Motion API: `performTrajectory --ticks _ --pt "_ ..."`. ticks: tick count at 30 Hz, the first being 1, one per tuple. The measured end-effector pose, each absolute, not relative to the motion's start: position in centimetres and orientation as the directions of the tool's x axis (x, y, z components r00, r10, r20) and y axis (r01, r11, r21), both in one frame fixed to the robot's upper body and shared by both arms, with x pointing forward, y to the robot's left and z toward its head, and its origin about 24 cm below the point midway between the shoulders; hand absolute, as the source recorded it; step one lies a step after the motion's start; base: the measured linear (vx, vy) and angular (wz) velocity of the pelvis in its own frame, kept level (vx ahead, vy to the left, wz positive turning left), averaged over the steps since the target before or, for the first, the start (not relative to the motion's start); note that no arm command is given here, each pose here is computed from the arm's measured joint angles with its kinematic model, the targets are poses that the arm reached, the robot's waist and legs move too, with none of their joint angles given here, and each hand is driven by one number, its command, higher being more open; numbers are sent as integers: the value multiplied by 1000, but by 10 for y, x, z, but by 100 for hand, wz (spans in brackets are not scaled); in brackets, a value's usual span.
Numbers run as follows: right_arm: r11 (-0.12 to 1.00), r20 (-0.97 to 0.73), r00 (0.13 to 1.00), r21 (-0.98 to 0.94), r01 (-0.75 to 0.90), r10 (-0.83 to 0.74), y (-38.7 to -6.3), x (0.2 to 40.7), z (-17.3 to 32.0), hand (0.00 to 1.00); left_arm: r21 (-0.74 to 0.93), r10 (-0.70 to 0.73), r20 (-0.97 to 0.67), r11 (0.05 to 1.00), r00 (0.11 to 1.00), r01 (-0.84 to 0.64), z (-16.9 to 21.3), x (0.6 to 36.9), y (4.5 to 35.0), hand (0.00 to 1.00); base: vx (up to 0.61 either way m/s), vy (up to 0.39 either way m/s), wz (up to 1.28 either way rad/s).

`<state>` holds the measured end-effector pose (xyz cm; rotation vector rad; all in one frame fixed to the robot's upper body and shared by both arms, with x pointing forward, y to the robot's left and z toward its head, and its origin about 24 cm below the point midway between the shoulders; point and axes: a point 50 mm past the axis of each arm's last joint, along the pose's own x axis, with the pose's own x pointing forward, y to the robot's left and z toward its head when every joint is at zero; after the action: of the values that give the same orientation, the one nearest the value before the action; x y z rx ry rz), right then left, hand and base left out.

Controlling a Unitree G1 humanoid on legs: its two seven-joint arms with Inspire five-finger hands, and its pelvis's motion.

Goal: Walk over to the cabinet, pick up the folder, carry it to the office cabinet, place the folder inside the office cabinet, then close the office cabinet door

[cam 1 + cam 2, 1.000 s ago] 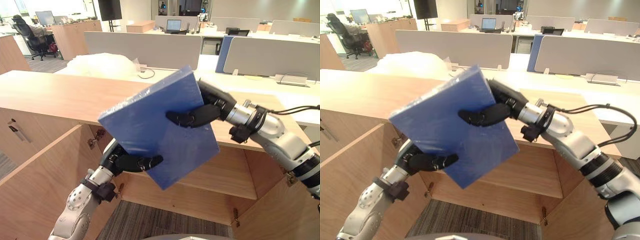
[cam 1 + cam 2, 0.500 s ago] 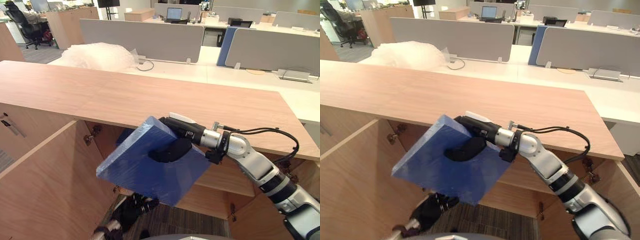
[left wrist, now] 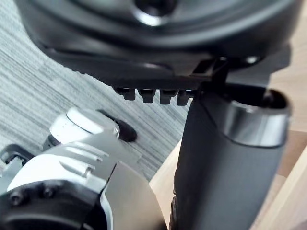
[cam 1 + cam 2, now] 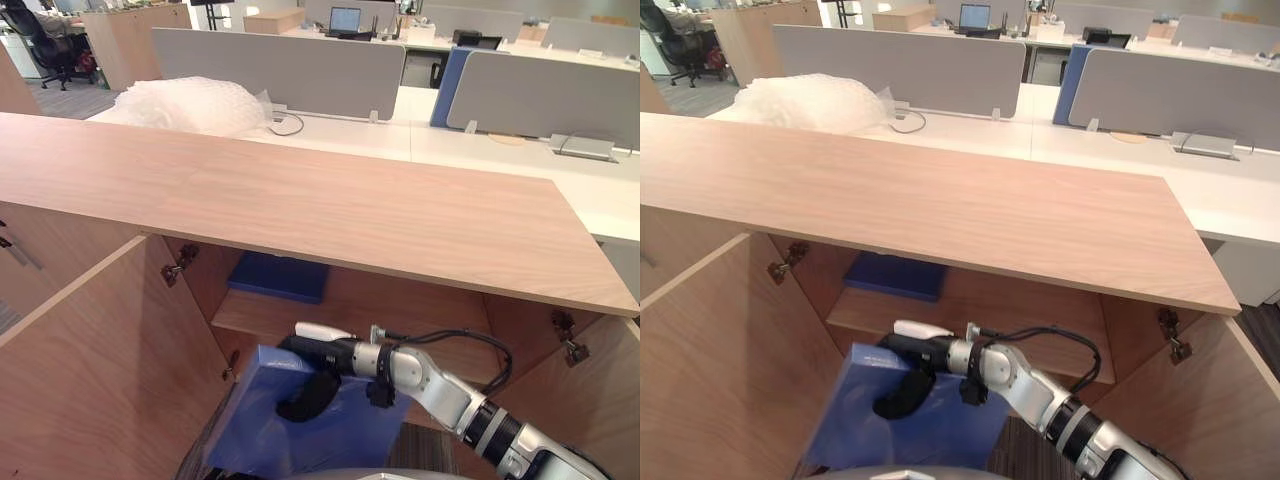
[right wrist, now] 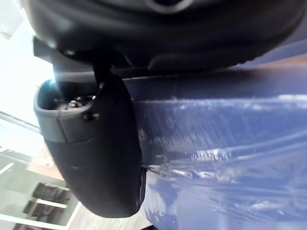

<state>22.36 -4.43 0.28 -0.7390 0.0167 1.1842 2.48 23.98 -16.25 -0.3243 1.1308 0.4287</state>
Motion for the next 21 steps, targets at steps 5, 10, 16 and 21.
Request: performTrajectory --ticks 5,10,16,21 --pt "189 -459 447 -505 -842 768 -48 223 -24 0 41 238 -921 848 309 -529 -163 19 244 100 26 -16 0" --pt "357 -574 543 -413 -838 612 -56 226 -69 0 51 256 -919 833 301 -552 -165 26 236 100 34 -39 1" --pt "955 -655 730 -41 -294 197 -125 233 -102 0 19 242 -915 826 324 -564 -166 38 224 100 3 -8 15" --pt "682 -686 709 439 585 -166 -190 229 -107 0 7 245 -916 802 318 -597 -167 42 218 100 5 5 0"
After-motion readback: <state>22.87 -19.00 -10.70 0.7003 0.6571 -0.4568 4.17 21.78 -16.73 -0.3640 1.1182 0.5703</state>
